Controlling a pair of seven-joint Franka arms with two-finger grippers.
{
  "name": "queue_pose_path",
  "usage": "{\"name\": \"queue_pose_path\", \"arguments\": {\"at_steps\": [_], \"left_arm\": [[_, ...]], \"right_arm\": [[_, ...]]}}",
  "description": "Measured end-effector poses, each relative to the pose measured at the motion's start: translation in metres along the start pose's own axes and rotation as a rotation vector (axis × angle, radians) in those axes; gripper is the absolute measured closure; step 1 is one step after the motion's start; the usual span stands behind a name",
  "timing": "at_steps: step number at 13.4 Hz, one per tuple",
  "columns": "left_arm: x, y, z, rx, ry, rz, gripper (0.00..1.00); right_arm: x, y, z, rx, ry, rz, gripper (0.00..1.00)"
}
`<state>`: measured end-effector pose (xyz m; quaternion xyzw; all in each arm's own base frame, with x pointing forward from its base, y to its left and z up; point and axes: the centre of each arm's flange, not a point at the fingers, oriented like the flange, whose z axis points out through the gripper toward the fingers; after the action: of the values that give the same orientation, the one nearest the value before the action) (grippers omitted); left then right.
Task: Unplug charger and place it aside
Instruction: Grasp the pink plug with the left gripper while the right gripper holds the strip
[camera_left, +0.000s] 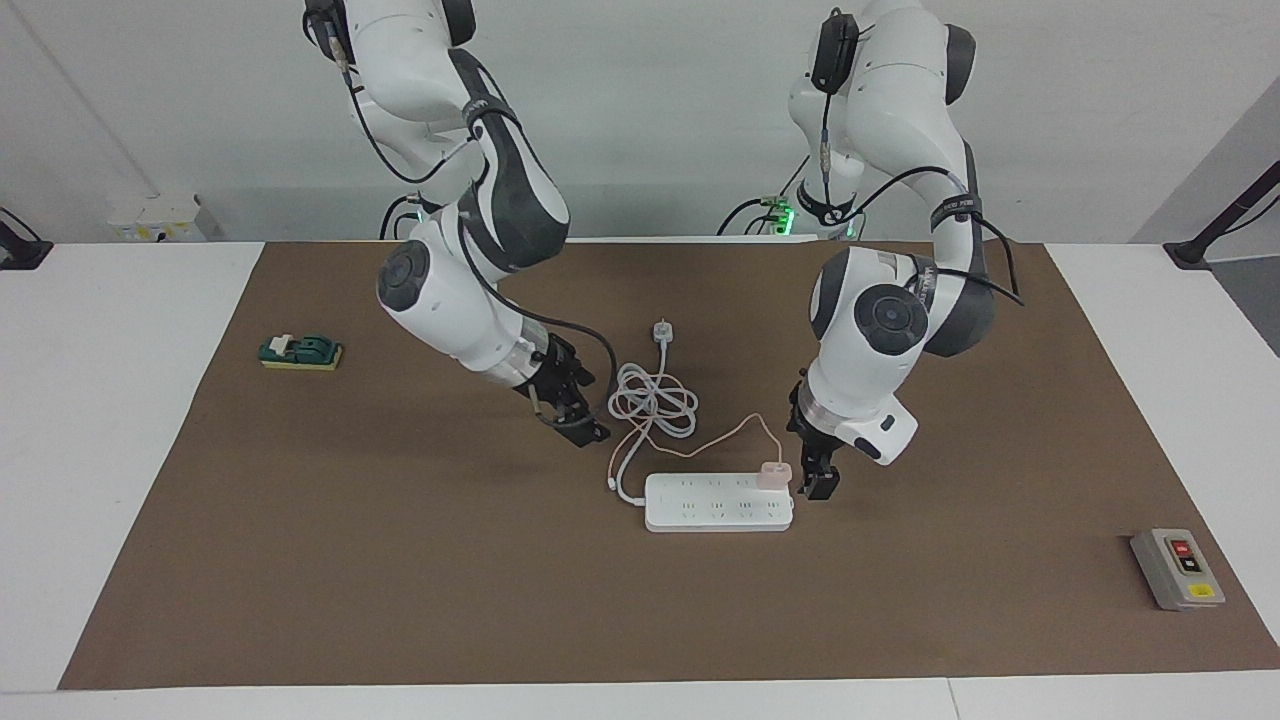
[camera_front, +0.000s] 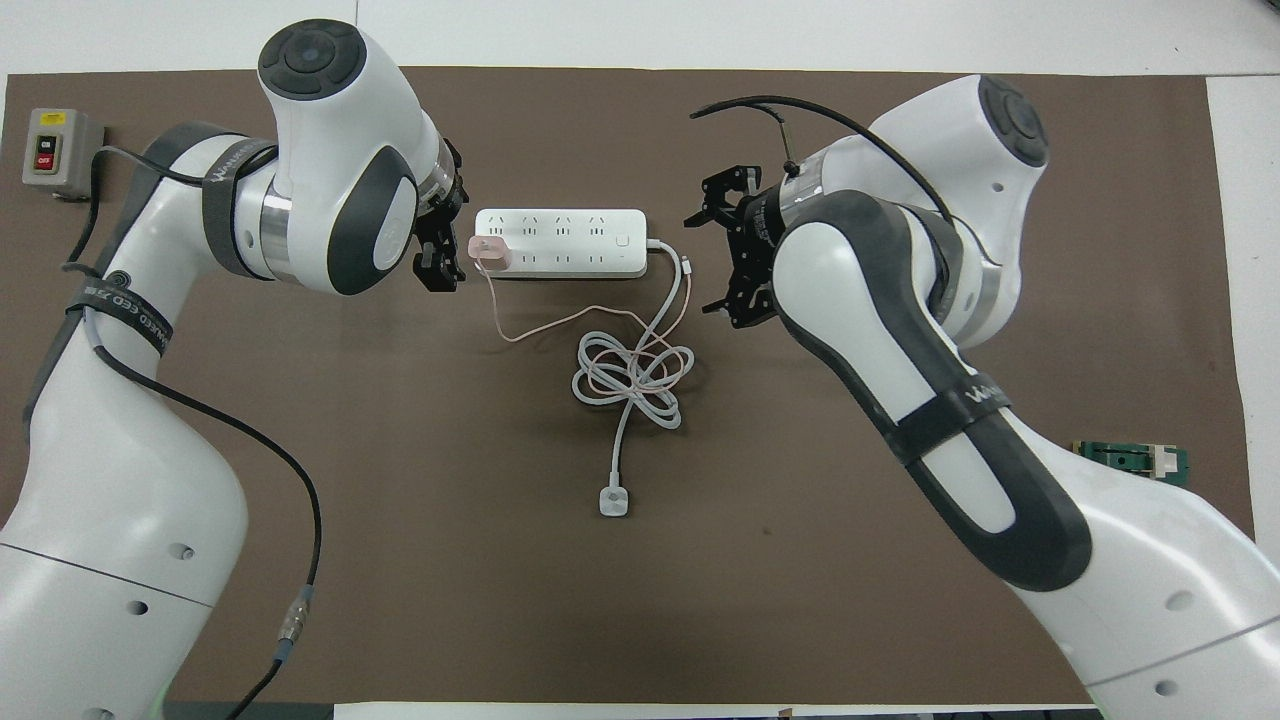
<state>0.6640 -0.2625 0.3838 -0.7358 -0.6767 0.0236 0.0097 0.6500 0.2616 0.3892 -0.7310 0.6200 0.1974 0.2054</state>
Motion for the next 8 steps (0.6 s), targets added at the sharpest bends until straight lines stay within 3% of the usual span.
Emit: {"name": "queue_pose_path", "arguments": {"at_steps": [4,8], "left_arm": [[-0.009,0.001,0.017,0.008,0.007,0.006,0.00],[-0.012,0.003,0.023,-0.003,0.006,0.008,0.00]], "right_arm": [[0.005,-0.029,0.071,0.059,-0.119,0.176,0.00],[0.014,-0.060,0.115,0.062,-0.165,0.217,0.00]]}}
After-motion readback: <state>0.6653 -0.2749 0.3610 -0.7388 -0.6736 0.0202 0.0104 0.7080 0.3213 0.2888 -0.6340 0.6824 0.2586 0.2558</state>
